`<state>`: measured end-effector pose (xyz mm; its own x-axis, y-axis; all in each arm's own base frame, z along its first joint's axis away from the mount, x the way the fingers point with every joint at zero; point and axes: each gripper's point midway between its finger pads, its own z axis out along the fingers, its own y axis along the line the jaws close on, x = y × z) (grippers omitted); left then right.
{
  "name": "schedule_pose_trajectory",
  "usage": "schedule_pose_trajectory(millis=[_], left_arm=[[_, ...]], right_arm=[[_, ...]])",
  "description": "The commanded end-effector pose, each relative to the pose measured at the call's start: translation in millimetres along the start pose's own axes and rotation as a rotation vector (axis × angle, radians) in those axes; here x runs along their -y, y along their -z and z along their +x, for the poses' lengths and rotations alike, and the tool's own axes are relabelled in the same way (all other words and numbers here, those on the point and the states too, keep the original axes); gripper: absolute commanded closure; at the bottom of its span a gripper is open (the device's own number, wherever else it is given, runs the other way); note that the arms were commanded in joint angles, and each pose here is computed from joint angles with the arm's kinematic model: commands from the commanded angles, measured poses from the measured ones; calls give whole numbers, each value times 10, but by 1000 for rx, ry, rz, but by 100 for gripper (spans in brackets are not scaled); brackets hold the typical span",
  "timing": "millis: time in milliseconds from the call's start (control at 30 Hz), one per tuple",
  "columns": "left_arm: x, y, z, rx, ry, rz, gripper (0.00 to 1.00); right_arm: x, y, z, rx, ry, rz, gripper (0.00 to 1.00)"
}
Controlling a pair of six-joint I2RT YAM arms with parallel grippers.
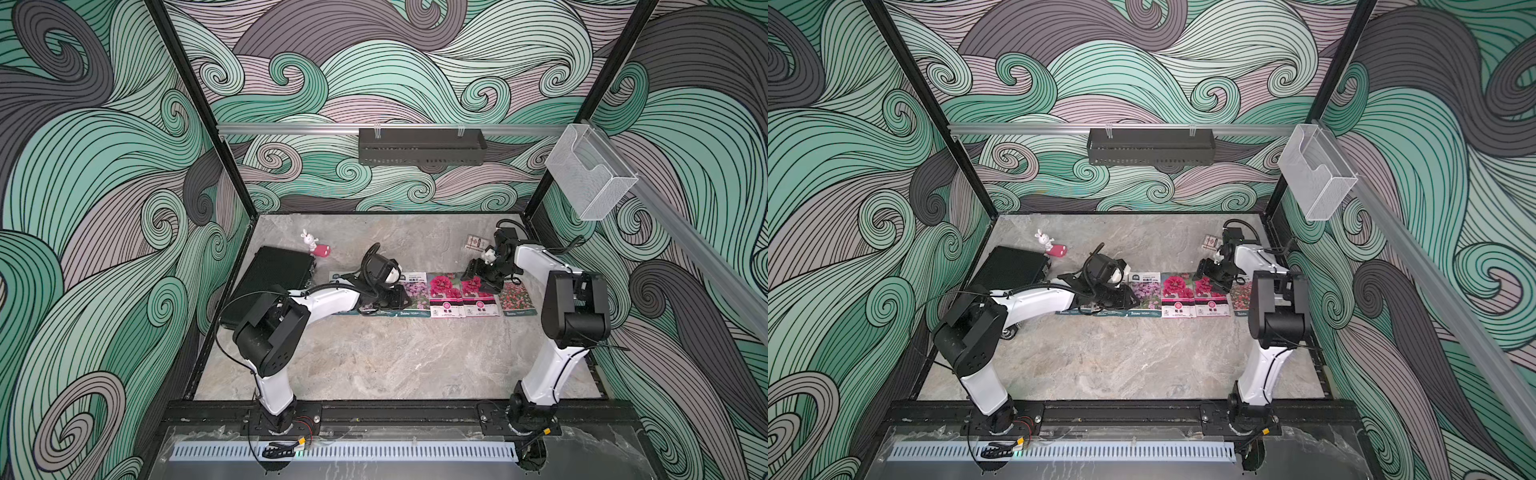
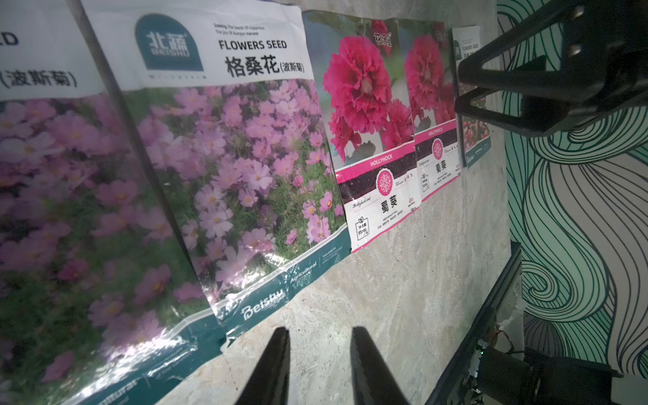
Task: Arrange the seed packets in a row
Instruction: Adjust the seed packet at the center of the board.
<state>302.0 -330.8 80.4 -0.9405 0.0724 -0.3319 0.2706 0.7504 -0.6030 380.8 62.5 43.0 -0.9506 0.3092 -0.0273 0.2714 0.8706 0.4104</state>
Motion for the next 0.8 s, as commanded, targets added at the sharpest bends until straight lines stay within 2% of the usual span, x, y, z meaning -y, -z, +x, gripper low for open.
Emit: schedule_pose_trajectory(millis=[0,267,767], left_arm=[[84,34,-45,15,-14,0,69],[89,31,-38,14,-18,-2,69],[83,21,-30,11,-16,-1,69]], right_arm=[[10,-161,51,-30,-10,0,25],[114,-243,81,-43,-1,46,25],[163,-150,33,-21,-2,57,25]])
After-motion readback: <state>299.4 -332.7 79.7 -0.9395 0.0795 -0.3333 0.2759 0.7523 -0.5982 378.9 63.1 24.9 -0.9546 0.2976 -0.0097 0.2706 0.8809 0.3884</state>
